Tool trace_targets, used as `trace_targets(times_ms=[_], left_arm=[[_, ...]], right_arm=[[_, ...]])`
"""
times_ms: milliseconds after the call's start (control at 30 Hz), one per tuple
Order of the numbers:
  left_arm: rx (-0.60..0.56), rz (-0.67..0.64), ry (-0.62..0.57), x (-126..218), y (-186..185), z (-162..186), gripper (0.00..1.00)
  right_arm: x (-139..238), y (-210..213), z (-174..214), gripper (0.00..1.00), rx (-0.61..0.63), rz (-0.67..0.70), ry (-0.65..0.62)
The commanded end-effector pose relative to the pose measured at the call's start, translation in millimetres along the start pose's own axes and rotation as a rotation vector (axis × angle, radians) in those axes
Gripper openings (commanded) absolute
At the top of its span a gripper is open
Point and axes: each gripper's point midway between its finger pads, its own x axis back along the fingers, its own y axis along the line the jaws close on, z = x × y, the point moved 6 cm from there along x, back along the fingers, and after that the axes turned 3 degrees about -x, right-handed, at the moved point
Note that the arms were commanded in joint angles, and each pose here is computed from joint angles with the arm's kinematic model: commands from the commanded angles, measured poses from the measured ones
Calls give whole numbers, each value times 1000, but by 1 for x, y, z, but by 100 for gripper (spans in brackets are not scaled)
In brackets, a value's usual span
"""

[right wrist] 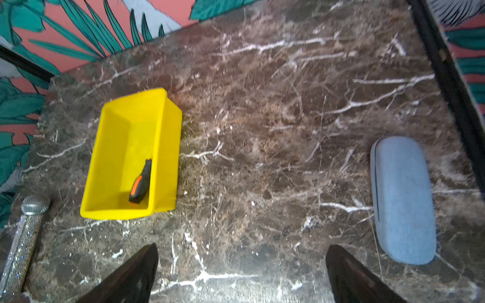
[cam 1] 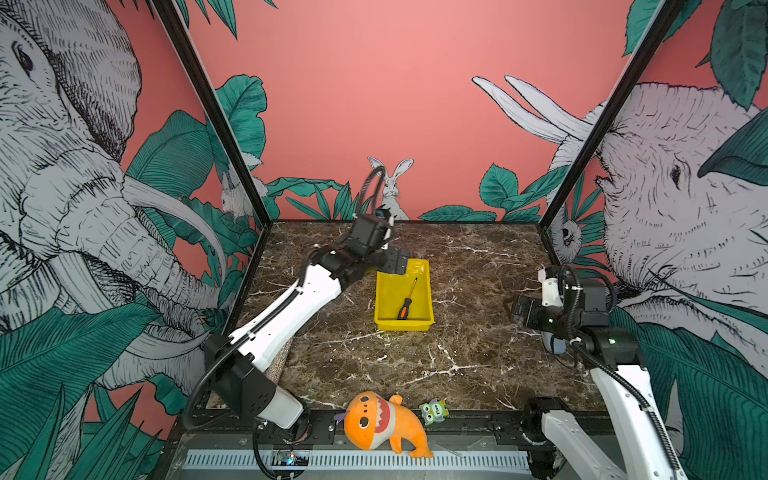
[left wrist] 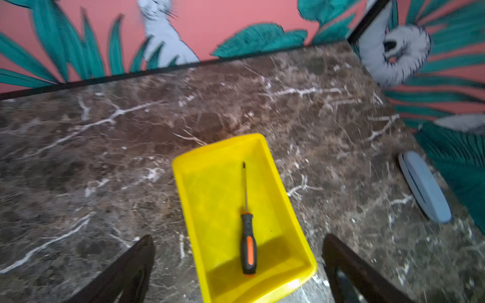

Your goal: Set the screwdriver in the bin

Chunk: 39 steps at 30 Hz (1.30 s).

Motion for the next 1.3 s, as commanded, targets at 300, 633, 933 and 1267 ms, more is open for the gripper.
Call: trace_targets(times_ms=[300, 633, 933, 1267], left_arm=[[-235, -527, -284, 33, 103, 57, 100], [4, -569, -243, 33, 161, 106, 100], [47, -577, -262, 21, 183, 116, 100], [45, -588, -322, 12, 198, 131, 100]], right_arm=[[-68, -22, -62, 99, 71, 107, -415], [-129, -62, -29, 99, 231, 298, -403], [-132, -66, -13, 99, 244, 284, -436], [-120, -63, -17, 99, 266, 288, -465]])
